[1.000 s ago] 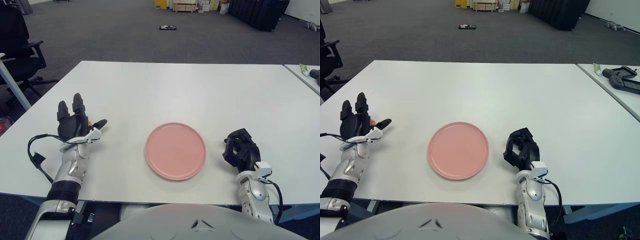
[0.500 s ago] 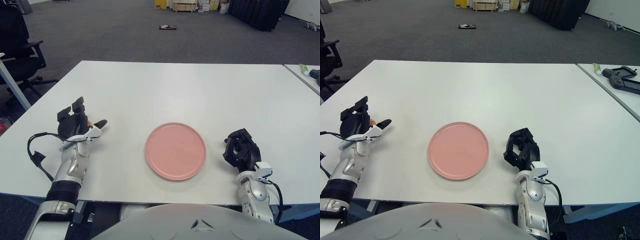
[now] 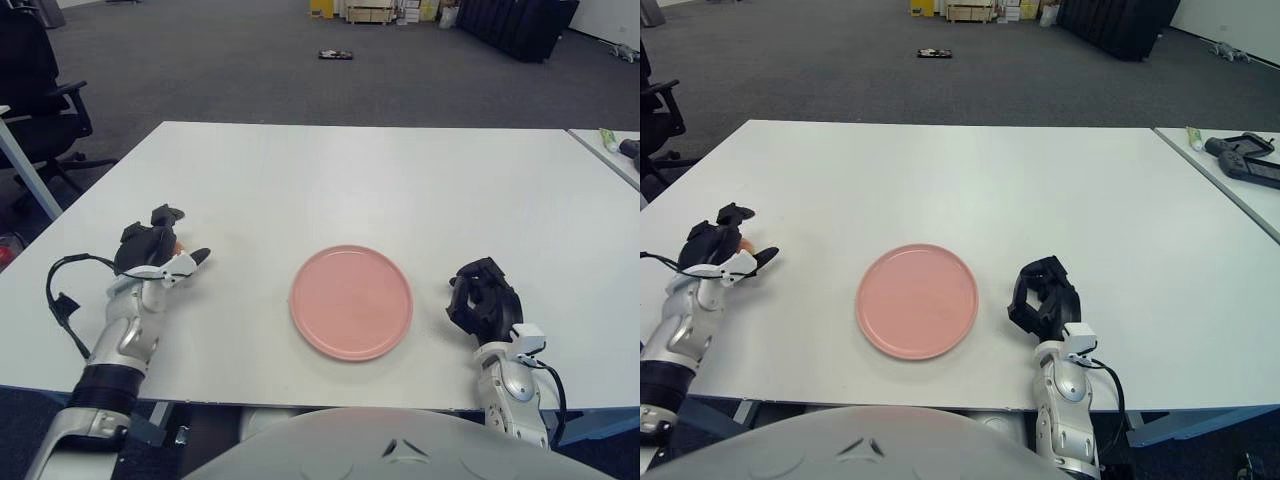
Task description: Put the apple into the plate.
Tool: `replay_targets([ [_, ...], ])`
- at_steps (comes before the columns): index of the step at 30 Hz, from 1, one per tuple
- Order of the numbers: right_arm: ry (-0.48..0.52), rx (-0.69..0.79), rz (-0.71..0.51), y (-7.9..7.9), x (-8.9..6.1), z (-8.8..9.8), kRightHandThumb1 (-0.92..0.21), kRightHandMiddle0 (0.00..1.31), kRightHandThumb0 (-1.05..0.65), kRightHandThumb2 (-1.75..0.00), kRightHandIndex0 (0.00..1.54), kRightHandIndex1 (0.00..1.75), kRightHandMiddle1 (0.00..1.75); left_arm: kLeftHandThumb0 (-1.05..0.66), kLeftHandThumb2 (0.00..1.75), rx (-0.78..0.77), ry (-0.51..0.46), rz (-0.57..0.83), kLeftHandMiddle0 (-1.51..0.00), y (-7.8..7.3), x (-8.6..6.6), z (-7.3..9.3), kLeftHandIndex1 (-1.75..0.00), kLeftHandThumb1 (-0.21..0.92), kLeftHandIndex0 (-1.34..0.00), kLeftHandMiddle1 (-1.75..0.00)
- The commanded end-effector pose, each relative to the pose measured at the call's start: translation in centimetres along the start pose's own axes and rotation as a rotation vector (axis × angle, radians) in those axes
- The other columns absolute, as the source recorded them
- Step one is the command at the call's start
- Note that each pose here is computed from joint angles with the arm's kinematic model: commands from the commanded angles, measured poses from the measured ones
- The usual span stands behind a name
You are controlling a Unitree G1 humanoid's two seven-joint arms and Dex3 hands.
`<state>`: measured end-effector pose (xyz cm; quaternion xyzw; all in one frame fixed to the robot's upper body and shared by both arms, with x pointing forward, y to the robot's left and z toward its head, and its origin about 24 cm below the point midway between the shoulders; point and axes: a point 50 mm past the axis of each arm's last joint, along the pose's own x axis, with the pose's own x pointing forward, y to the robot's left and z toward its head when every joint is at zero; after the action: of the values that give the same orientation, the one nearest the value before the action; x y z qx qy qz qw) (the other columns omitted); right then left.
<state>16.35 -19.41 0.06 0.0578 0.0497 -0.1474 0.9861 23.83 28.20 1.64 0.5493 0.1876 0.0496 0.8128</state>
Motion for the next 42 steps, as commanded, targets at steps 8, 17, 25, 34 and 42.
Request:
replay_targets([
  [8,-0.005,0.032,-0.018,-0.2,0.1,0.2,-0.48,0.48,-0.43,-1.12,1.12,1.75,1.75,-0.46,1.08,0.066,0.022,-0.273,-0.38,-2.5,-1.0,-0.5,-1.73,0.48,-0.42,-1.52],
  [17,-0.007,0.019,-0.026,-0.3,0.1,0.3,-0.51,0.46,-0.42,-1.09,1.10,1.75,1.75,-0.03,1.25,0.112,0.009,-0.231,-0.63,-2.1,-0.9,-0.3,-1.75,0.31,-0.50,-1.51],
  [25,-0.013,0.013,-0.022,-0.3,0.1,0.4,-0.51,0.46,-0.42,-1.09,1.11,1.75,1.75,-0.01,1.54,0.109,0.012,-0.201,-0.76,-1.8,-0.9,-0.2,-1.74,0.12,-0.53,-1.73],
  [34,-0.014,0.021,-0.028,-0.5,0.2,0.4,-0.50,0.46,-0.42,-1.09,1.11,1.75,1.75,-0.01,1.65,0.132,-0.009,-0.159,-0.84,-1.7,-1.0,0.0,-1.71,0.02,-0.60,-1.75],
  [42,-0.028,0.033,-0.035,-0.5,0.1,0.6,-0.50,0.47,-0.42,-1.10,1.11,1.75,1.75,0.00,1.65,0.114,-0.037,-0.050,-0.87,-1.7,-1.1,0.3,-1.74,0.01,-0.60,-1.67],
])
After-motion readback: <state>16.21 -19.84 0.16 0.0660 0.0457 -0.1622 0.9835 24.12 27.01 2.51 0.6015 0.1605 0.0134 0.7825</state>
